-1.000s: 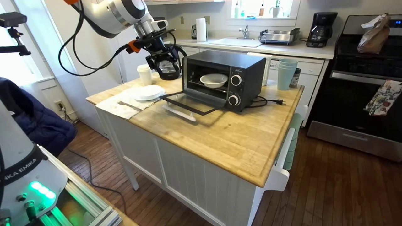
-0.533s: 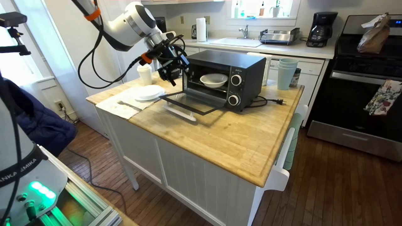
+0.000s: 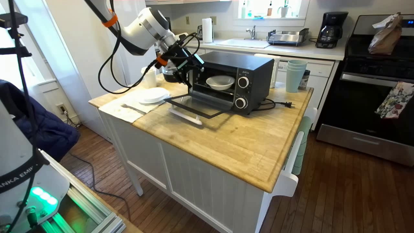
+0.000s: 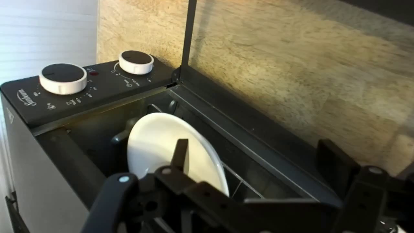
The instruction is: Pick up the white bowl from the oven tray and put it on the white bowl on the white plate, close the oven door fully
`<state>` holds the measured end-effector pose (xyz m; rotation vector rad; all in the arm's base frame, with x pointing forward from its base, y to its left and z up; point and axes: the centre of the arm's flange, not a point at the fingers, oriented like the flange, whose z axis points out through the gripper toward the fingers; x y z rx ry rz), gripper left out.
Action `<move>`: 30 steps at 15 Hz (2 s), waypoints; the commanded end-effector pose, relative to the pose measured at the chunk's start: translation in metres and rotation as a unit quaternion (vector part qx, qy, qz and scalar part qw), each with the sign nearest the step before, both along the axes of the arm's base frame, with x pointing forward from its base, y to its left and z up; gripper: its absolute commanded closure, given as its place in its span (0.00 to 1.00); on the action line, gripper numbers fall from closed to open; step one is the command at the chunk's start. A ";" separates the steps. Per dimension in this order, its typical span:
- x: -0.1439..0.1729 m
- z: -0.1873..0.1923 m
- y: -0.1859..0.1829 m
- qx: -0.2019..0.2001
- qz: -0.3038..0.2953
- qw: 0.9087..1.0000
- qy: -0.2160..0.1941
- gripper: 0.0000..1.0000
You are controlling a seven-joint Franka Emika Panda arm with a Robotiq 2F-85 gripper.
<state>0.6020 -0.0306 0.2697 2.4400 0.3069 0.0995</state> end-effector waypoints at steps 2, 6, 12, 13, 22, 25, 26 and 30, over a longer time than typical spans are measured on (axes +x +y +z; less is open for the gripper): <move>0.028 -0.011 -0.003 -0.057 0.020 0.998 -0.011 0.00; 0.034 -0.020 -0.007 -0.089 0.039 0.995 -0.004 0.00; 0.039 -0.030 -0.013 -0.109 0.051 0.993 0.003 0.39; 0.040 -0.031 -0.013 -0.112 0.054 0.992 0.002 0.44; 0.043 -0.038 -0.011 -0.128 0.069 0.989 -0.005 0.43; 0.044 -0.042 -0.011 -0.131 0.073 0.989 -0.001 0.42; 0.044 -0.043 -0.011 -0.133 0.074 0.988 0.000 0.49; 0.046 -0.045 -0.011 -0.137 0.079 0.987 0.001 0.73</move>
